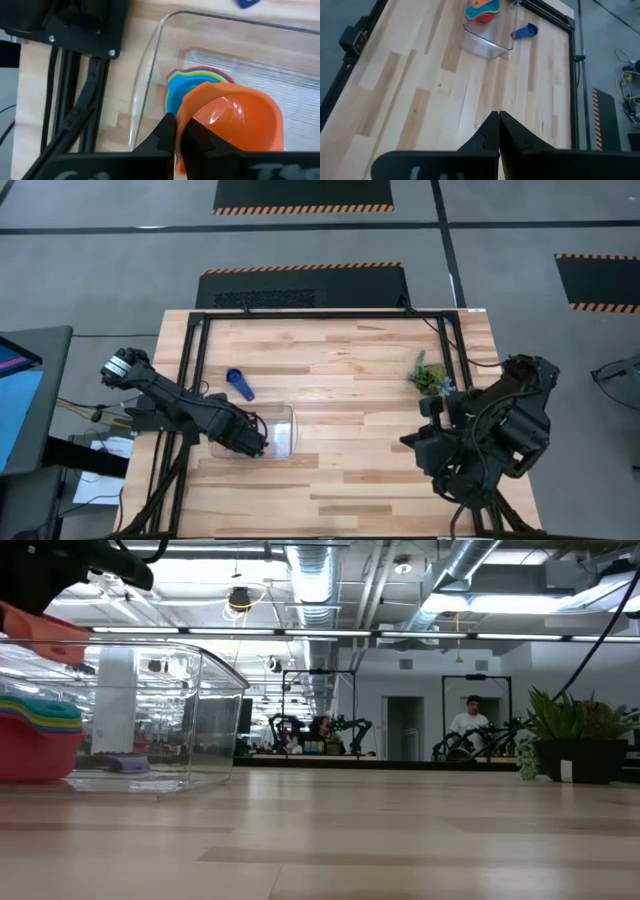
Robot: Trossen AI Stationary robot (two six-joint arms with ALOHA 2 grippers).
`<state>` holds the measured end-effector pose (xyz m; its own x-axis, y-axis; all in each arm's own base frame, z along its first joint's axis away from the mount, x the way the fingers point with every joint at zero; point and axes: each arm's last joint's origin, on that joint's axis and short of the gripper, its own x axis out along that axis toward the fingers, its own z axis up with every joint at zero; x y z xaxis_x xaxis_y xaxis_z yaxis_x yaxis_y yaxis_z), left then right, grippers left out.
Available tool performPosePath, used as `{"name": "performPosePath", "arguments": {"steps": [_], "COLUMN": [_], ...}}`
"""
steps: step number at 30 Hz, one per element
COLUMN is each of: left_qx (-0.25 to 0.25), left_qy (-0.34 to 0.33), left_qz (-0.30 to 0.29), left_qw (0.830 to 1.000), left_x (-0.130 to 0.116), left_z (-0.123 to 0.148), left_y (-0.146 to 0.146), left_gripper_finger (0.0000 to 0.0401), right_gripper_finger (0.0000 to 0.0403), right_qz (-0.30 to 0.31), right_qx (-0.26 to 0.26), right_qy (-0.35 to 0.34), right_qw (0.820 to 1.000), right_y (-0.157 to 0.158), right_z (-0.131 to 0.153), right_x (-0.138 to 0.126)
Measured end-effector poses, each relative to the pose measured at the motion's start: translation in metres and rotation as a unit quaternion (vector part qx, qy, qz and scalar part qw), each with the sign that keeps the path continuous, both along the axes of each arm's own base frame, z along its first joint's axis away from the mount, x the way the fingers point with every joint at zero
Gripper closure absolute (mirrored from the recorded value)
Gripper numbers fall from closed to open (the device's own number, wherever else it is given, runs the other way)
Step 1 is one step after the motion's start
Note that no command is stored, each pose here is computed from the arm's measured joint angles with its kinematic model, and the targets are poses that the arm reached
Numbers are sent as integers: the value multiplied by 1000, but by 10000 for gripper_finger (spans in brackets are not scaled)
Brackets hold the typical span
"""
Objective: Nest measuring cups in basket
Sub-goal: Stack the orange measuring cup on the light blue measuring cup in the transparent bin
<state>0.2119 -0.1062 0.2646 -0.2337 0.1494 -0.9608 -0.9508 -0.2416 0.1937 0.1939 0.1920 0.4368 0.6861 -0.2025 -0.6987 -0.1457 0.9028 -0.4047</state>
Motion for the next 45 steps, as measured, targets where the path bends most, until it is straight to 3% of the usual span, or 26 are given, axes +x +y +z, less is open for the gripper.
{"name": "performPosePath", "arguments": {"steps": [28,36,45], "left_qx": [-39,-47,-36], "left_qy": [21,43,36], "left_qz": [12,20,12], "left_qw": [999,998,999], "left_x": [-1,-5,-5], "left_z": [0,-11,-18], "left_y": [-2,-2,0], "left_gripper_finger": [395,394,361], "right_gripper_finger": [384,380,383], "right_qz": [-6,-6,-6], "right_qx": [-18,-17,-17], "right_qy": [6,7,7], "right_qw": [1000,1000,1000], "right_y": [-10,-10,-10], "right_z": [0,0,0], "right_x": [9,9,10]}}
